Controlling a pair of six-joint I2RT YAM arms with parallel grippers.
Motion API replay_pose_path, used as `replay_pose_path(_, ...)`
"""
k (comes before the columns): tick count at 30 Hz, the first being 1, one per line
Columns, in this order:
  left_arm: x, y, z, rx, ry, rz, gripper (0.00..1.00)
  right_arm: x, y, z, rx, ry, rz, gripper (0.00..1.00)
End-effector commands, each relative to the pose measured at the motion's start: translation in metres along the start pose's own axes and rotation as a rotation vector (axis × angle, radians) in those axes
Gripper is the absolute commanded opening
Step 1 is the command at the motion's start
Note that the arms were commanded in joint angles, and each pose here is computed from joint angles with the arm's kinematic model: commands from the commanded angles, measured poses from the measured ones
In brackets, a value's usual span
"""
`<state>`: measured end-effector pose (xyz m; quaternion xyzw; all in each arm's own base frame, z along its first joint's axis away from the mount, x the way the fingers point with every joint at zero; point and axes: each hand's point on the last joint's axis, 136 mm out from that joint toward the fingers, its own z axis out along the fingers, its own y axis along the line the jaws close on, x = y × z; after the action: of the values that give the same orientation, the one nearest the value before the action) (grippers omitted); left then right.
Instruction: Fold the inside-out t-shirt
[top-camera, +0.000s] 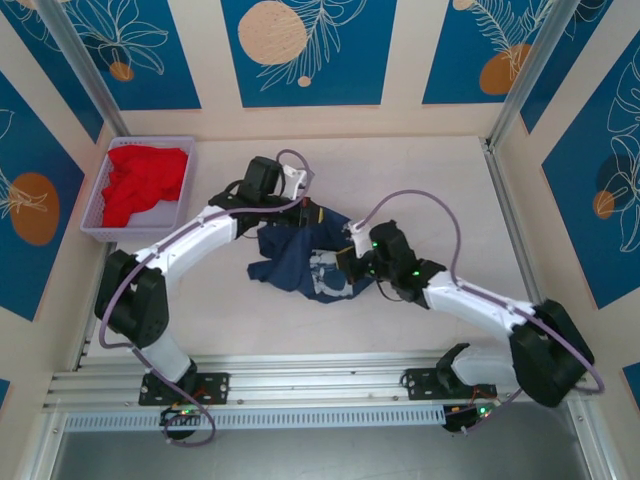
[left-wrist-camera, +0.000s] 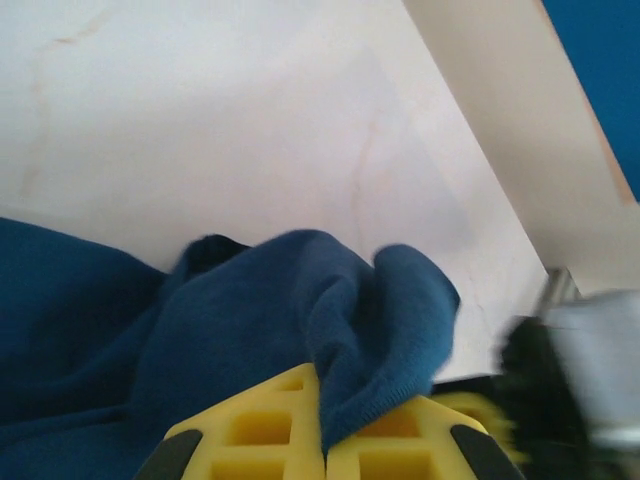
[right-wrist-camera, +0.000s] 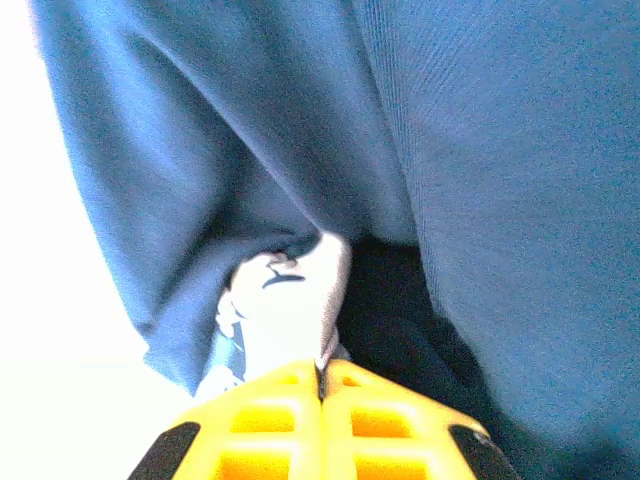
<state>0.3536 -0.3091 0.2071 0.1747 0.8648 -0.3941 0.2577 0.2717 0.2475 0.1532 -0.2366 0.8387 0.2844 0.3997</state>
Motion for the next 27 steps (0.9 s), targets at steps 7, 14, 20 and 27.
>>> replay_pose_path(7, -0.03, 0.072, -0.029, -0.258, -0.144, -0.071, 0.0, -0.122, 0.062, -0.107, -0.269, -0.309, -0.086, 0.0)
replay_pose_path(14, 0.001, 0.161, -0.038, -0.448, -0.147, -0.202, 0.0, -0.085, 0.034, -0.121, -0.217, -0.318, 0.025, 0.0)
replay_pose_path(20, 0.041, 0.208, -0.03, -0.595, -0.071, -0.224, 0.02, -0.036, -0.004, -0.11, -0.118, -0.289, 0.189, 0.0)
replay_pose_path(27, 0.05, 0.176, -0.017, -0.495, -0.057, -0.098, 0.43, 0.004, -0.02, -0.09, -0.085, -0.195, 0.279, 0.0)
